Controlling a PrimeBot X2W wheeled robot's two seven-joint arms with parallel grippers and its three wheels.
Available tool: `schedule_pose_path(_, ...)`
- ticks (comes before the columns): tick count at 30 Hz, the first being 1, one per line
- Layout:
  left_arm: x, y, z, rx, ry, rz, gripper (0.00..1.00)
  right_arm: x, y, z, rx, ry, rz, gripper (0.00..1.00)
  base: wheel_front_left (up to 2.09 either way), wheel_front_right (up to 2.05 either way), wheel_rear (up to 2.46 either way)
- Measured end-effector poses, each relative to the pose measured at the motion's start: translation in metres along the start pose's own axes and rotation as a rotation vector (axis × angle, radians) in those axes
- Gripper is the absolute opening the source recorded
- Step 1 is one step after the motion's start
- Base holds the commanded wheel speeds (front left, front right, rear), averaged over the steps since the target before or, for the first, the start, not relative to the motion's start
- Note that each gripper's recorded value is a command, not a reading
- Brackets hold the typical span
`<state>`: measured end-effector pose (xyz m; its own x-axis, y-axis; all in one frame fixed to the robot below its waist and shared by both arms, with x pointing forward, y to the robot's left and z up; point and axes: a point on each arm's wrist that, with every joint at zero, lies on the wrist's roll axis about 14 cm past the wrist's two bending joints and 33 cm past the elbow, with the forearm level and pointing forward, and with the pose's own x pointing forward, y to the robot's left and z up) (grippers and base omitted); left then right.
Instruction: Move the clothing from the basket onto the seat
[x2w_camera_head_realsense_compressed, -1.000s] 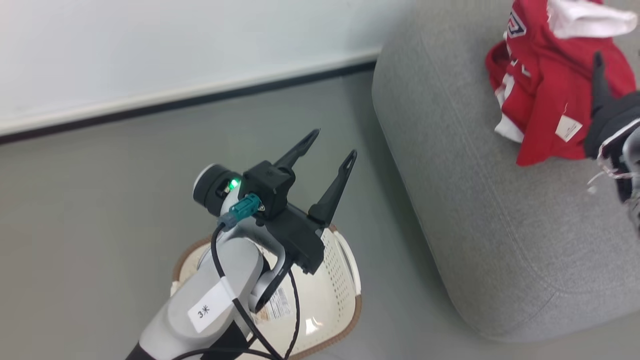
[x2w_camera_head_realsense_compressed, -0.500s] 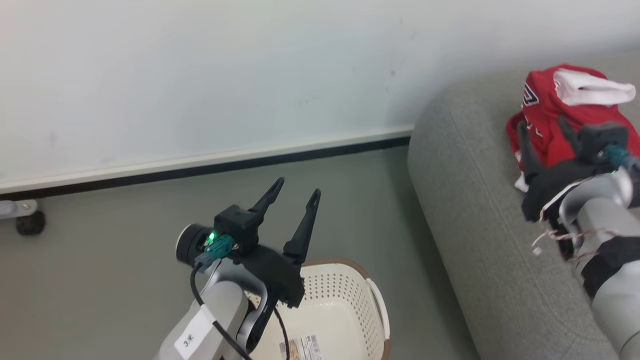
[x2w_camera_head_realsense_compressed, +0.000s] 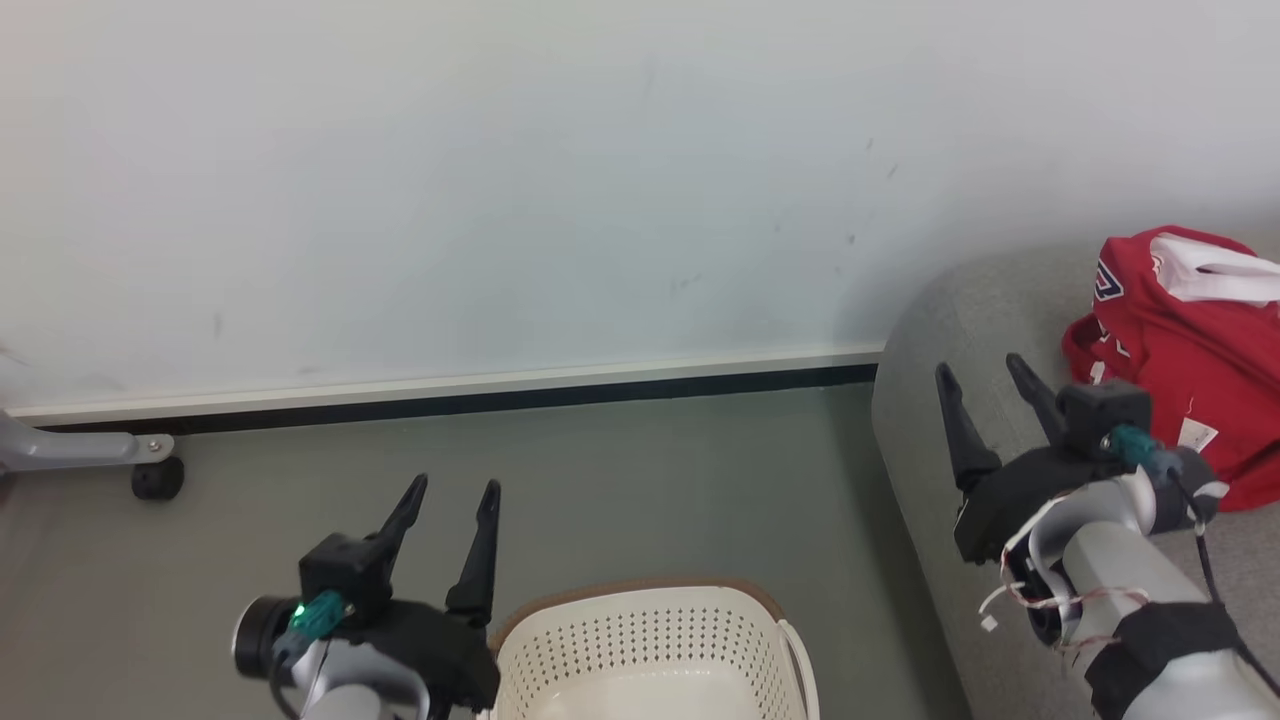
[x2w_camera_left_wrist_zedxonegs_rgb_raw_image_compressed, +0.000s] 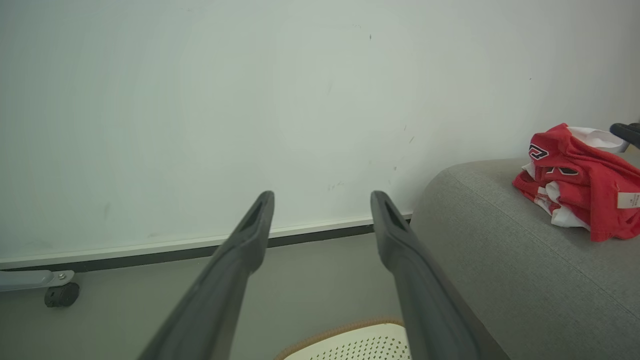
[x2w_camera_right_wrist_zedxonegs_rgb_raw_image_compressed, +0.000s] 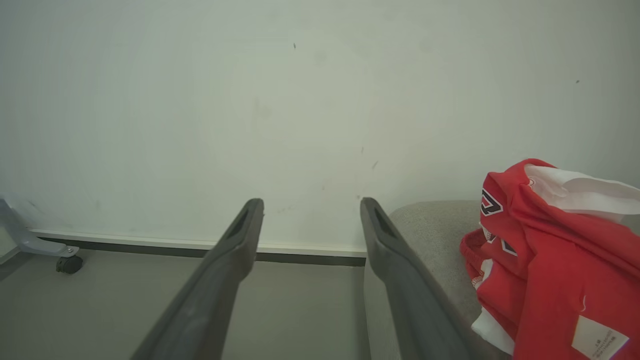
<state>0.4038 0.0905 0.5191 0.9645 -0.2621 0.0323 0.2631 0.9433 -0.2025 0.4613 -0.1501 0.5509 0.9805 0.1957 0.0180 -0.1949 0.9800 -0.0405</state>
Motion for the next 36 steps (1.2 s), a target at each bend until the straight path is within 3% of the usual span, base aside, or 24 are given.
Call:
schedule_pose_path(15, -0.047, 0.033, -0.014, -0.011, 0.011, 0.117, 1.0, -0.05, 0.033, -0.022, 0.069, -0.028, 0.019, 1.0, 0.0, 0.0, 0.0)
schedule_pose_path(36, -0.096, 0.066, -0.016, 0.053, 0.005, 0.225, 1.0, -0.106, 0.047, -0.031, 0.206, -0.065, -0.036, 1.0, 0.0, 0.0, 0.0)
